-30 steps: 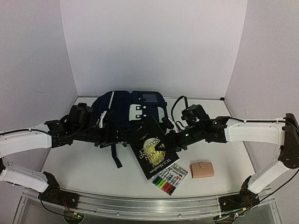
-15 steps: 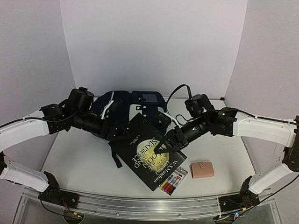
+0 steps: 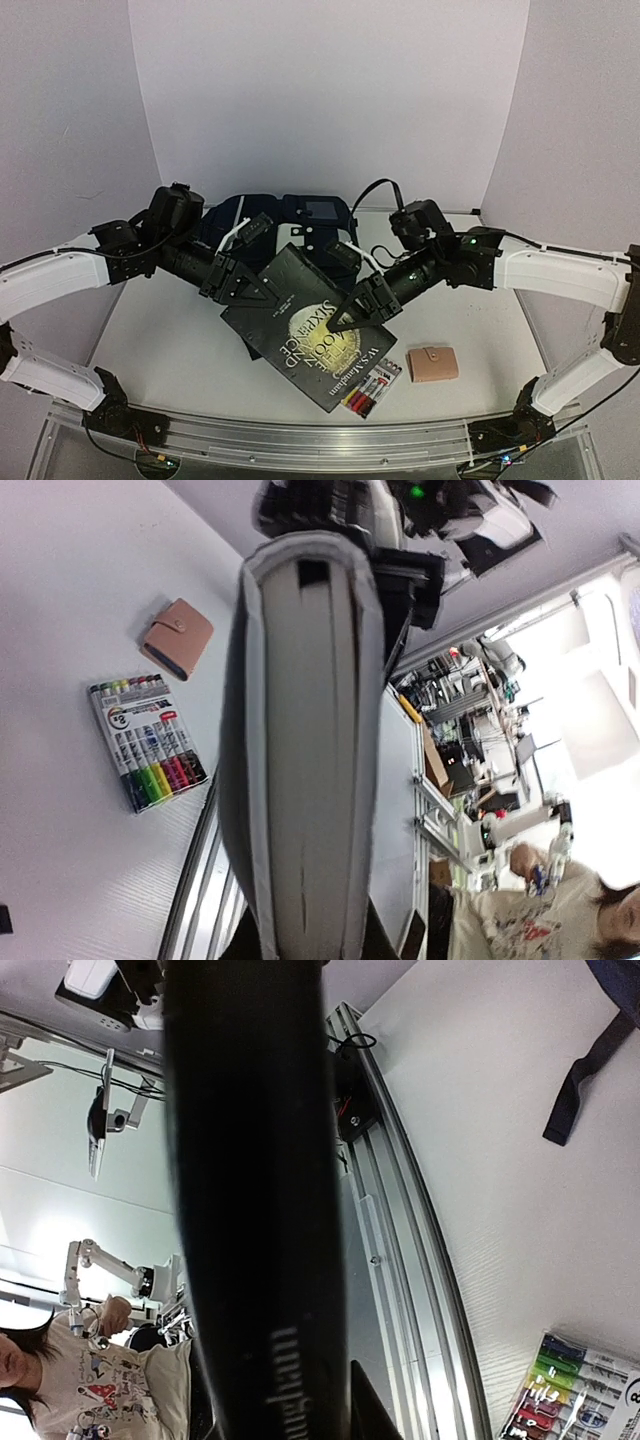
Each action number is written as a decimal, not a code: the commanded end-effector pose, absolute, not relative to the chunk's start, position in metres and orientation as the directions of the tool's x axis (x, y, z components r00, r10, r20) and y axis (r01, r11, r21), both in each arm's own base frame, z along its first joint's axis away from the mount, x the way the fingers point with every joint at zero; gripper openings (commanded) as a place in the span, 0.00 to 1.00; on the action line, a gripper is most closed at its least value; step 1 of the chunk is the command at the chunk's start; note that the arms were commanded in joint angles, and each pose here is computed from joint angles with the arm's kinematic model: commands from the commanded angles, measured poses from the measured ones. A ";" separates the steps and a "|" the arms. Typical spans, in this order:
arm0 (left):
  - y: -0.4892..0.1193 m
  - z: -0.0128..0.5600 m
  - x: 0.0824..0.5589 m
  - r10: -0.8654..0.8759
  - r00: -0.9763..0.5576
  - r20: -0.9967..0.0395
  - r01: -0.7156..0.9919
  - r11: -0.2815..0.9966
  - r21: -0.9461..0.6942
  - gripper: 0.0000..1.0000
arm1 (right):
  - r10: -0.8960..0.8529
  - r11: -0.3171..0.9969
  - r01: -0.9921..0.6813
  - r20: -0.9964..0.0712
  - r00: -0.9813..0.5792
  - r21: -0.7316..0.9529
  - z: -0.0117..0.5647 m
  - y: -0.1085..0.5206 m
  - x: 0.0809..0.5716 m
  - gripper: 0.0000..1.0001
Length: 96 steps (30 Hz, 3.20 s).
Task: Pack the student bag
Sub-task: Pick up the book from the center of the board, then place the book in the student bag.
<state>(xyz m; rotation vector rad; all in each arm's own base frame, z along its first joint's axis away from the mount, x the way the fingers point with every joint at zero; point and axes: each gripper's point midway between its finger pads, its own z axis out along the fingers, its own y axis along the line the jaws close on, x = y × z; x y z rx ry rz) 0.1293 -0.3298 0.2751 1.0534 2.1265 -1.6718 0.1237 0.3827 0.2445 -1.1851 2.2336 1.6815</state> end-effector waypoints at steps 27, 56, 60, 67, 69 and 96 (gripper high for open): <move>-0.045 0.369 0.349 -0.644 -0.501 -0.578 0.181 0.576 -0.797 0.00 | -0.463 0.713 -0.679 -0.846 -0.266 -0.176 0.241 0.453 0.343 0.82; -0.043 0.381 0.284 -0.651 -0.463 -0.602 0.105 0.634 -0.766 0.00 | -0.755 0.576 -0.489 -0.655 -0.012 -0.655 0.138 0.550 0.419 0.67; -0.045 0.383 0.277 -0.651 -0.458 -0.605 0.112 0.633 -0.766 0.00 | -0.724 0.592 -0.494 -0.690 0.023 -0.637 0.154 0.557 0.412 0.21; -0.047 0.402 0.259 -0.634 -0.424 -0.646 0.147 0.656 -0.740 0.00 | -0.591 0.730 -0.458 -0.805 -0.049 -0.507 0.187 0.524 0.393 0.00; -0.050 0.405 0.257 -0.634 -0.431 -0.642 0.158 0.648 -0.745 0.00 | -0.529 0.785 -0.432 -0.844 -0.094 -0.444 0.197 0.505 0.386 0.00; -0.131 0.349 0.282 -0.606 -0.658 -0.447 0.250 0.384 -0.889 0.00 | 0.132 0.779 -0.602 -0.984 -0.118 0.177 0.288 0.419 0.291 0.00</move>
